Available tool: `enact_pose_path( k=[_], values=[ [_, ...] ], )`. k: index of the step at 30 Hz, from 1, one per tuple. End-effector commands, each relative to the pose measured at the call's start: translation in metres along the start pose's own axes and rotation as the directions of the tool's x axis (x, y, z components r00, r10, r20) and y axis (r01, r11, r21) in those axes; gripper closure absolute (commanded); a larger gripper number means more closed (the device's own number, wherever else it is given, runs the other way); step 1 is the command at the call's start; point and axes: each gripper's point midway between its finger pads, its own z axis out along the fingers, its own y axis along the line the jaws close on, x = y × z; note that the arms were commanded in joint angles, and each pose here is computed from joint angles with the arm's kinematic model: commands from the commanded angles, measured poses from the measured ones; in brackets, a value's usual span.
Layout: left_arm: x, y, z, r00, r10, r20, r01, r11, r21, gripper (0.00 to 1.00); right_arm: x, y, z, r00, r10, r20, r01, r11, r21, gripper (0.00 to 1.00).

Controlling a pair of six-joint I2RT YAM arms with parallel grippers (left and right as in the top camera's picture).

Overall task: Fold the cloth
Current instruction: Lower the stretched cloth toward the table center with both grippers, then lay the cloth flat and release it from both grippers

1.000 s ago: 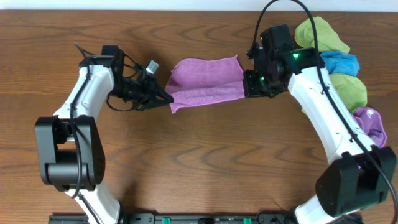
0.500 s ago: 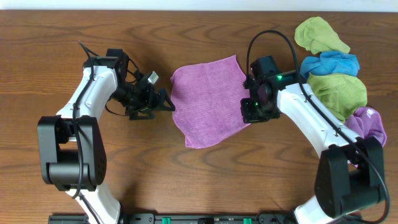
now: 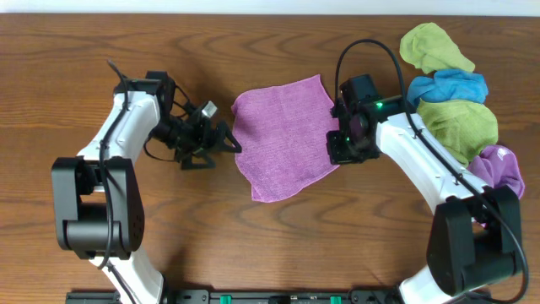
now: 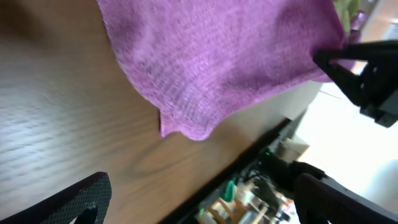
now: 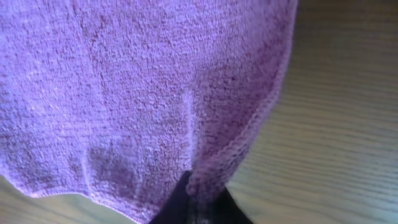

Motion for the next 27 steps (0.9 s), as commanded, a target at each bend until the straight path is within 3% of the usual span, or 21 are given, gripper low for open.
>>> enact_pose_path(
  k=[1, 6, 11, 14, 19, 23, 27],
  values=[
    [0.016, 0.005, 0.013, 0.997, -0.057, -0.046, 0.06, 0.996, 0.063, 0.05, -0.002, 0.002, -0.003, 1.0, 0.009, 0.018, -0.009, 1.0, 0.005, 0.75],
    [0.034, 0.006, 0.029, 0.993, -0.085, -0.084, 0.099, 0.979, 0.178, 0.05, -0.009, 0.004, -0.008, 0.998, 0.015, 0.055, -0.015, 1.0, -0.004, 0.57],
    [0.033, -0.007, 0.034, 0.996, -0.06, -0.069, 0.077, 0.955, 0.288, 0.04, -0.025, 0.01, -0.025, 0.989, 0.007, 0.15, -0.003, 1.0, -0.031, 0.48],
    [0.03, -0.011, 0.042, 0.998, -0.028, -0.064, 0.045, 0.958, 0.282, 0.0, -0.029, 0.013, -0.032, 0.983, 0.004, 0.181, 0.004, 0.999, -0.044, 0.46],
    [0.021, -0.021, 0.067, 0.998, 0.016, -0.059, -0.003, 0.974, 0.226, 0.3, -0.03, 0.015, -0.033, 0.983, 0.01, 0.185, -0.001, 0.999, -0.05, 0.47],
    [0.02, -0.016, 0.083, 0.998, 0.026, -0.063, -0.017, 0.991, 0.135, 0.92, -0.029, 0.016, -0.033, 0.983, 0.02, 0.182, -0.01, 0.998, -0.057, 0.48],
    [0.023, -0.016, 0.084, 0.997, 0.022, -0.074, -0.013, 0.992, 0.124, 0.94, -0.029, 0.016, -0.034, 0.983, 0.02, 0.184, -0.01, 0.998, -0.057, 0.49]
  ],
)
